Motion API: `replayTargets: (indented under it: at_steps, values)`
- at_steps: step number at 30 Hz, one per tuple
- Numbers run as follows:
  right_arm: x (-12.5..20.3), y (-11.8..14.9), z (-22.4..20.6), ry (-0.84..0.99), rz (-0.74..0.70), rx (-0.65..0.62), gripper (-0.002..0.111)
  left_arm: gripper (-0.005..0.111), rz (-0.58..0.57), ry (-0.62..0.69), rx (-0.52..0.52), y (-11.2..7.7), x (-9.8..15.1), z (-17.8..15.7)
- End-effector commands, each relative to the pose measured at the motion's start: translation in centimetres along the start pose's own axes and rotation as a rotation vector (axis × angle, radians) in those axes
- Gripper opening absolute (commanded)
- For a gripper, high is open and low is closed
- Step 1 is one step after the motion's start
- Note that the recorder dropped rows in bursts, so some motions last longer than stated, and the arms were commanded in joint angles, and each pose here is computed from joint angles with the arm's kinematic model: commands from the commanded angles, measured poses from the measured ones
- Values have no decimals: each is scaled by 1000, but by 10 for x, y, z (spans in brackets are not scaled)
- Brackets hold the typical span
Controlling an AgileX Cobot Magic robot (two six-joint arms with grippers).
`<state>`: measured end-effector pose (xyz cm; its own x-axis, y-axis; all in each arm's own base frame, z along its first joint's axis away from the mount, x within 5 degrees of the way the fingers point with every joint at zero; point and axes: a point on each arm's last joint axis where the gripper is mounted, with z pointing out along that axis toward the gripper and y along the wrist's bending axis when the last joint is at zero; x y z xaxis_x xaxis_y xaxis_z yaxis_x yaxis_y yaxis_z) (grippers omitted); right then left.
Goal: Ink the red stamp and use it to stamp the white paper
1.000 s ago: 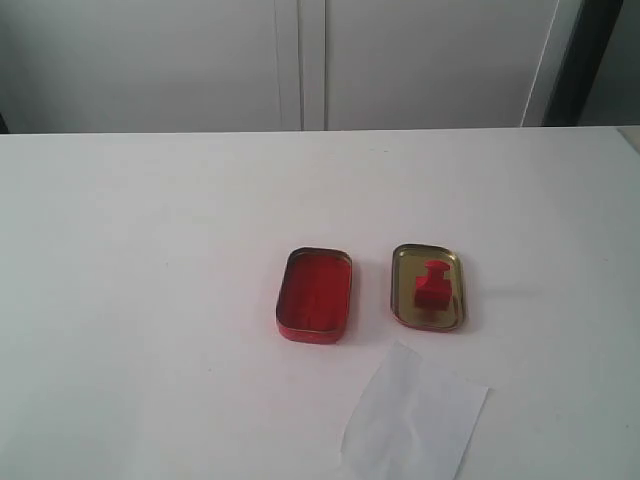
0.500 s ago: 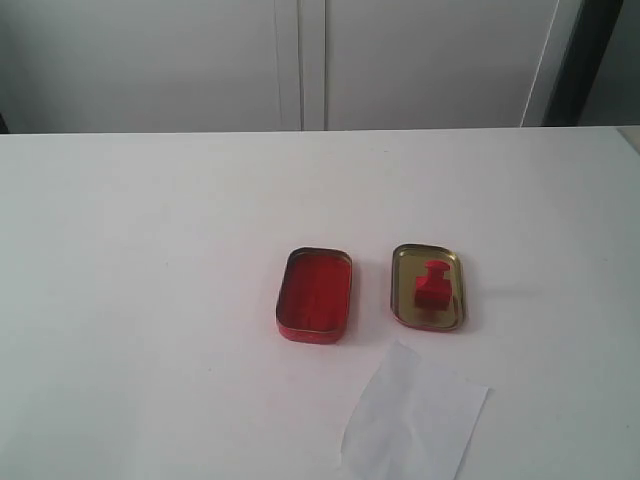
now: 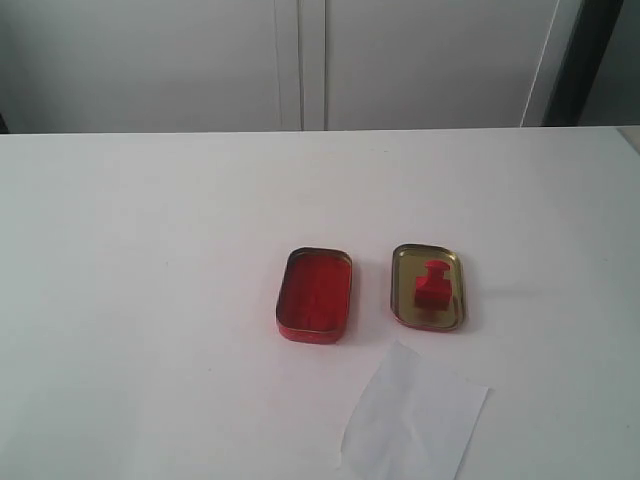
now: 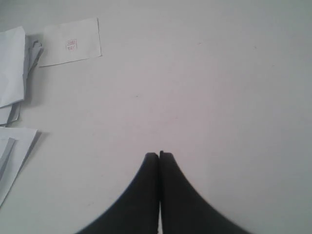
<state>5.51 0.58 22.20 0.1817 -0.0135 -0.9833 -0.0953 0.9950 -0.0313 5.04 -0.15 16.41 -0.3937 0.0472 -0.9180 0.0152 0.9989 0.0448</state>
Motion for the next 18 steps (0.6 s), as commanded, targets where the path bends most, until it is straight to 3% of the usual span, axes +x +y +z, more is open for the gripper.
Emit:
replayTargets:
  at_steps: [1,8,18]
  values:
    - [-2,0,0,-24,2,-7,0,0,-11,-1,7,-1,1,0]
    - [-1,0,0,-5,2,-6,0,0,-11,-1,7,-1,1,0]
    - [-53,-3,-1,6,2,8,0,0,-11,-1,7,-1,1,0]
